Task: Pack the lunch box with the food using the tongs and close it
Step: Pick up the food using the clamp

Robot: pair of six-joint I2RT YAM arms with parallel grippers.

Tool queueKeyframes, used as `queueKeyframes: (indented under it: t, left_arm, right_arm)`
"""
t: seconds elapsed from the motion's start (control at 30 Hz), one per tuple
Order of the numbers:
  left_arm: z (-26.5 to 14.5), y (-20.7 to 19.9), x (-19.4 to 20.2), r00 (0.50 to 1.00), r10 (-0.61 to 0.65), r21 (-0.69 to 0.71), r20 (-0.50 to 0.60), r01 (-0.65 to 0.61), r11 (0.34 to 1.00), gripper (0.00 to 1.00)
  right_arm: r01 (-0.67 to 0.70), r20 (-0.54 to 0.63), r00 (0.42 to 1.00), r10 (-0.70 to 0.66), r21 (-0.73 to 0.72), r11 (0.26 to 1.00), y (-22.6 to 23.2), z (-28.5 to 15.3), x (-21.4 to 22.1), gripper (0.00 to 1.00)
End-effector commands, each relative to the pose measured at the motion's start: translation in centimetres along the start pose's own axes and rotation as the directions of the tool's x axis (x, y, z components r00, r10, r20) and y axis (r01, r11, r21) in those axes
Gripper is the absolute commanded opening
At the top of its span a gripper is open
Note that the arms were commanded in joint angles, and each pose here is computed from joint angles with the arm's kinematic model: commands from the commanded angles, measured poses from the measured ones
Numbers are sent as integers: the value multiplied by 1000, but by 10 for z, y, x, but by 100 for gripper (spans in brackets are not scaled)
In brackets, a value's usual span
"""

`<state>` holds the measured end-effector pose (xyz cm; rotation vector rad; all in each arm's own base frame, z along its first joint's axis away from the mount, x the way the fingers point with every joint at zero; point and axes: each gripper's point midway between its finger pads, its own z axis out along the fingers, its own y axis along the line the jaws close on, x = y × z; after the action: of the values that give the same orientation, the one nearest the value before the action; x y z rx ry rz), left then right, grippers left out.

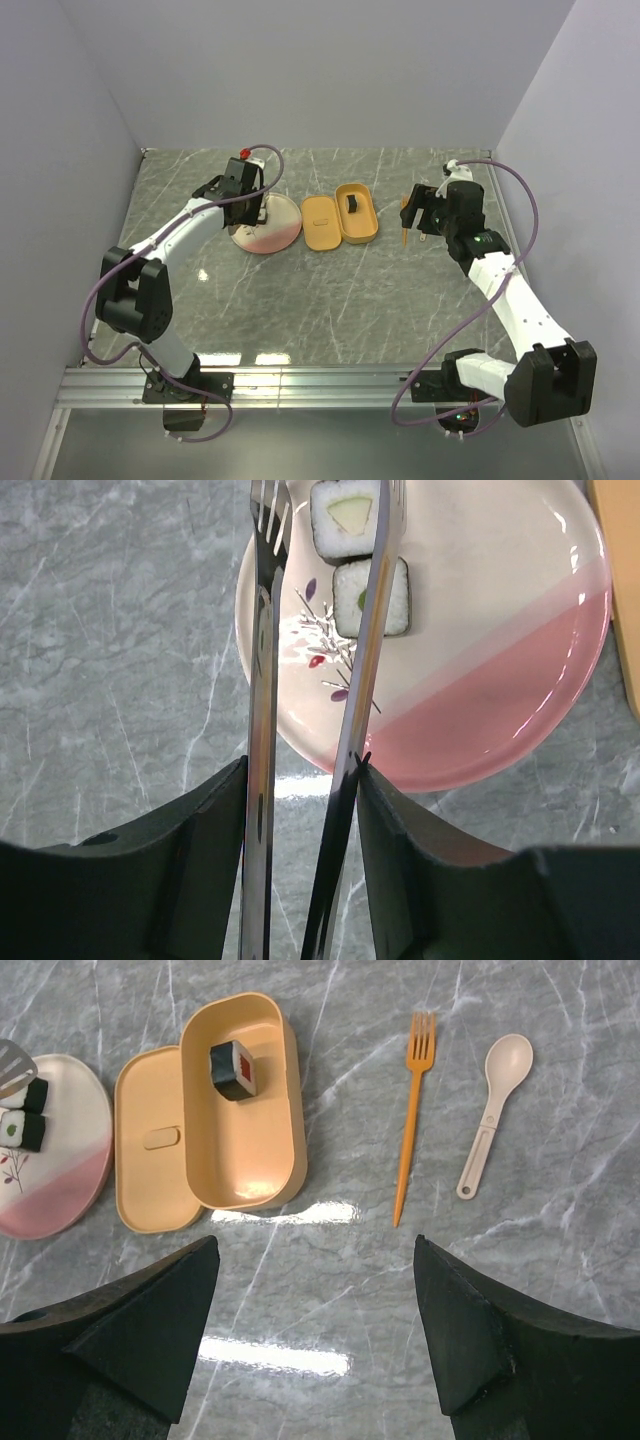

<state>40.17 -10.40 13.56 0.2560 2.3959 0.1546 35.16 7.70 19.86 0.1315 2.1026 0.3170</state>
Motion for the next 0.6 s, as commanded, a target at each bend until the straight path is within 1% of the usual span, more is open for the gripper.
queueKeyframes:
  t: [0.0,0.17,0.57]
  left_arm:
    - [-7,-2,-21,999,-18,4,46,17,1000,52]
    - [-1,-4,-16,1000,-9,8,22,9,1000,52]
    - [4,-7,-18,1000,4,12,9,-4,1000,51]
  right_arm:
    - [11,68,998,-8,-43,999,14,-3,-27,85]
    - [10,65,998,-7,-43,999,14,-2,-26,85]
    - [12,57,998,-10,-43,999,14,1,-25,85]
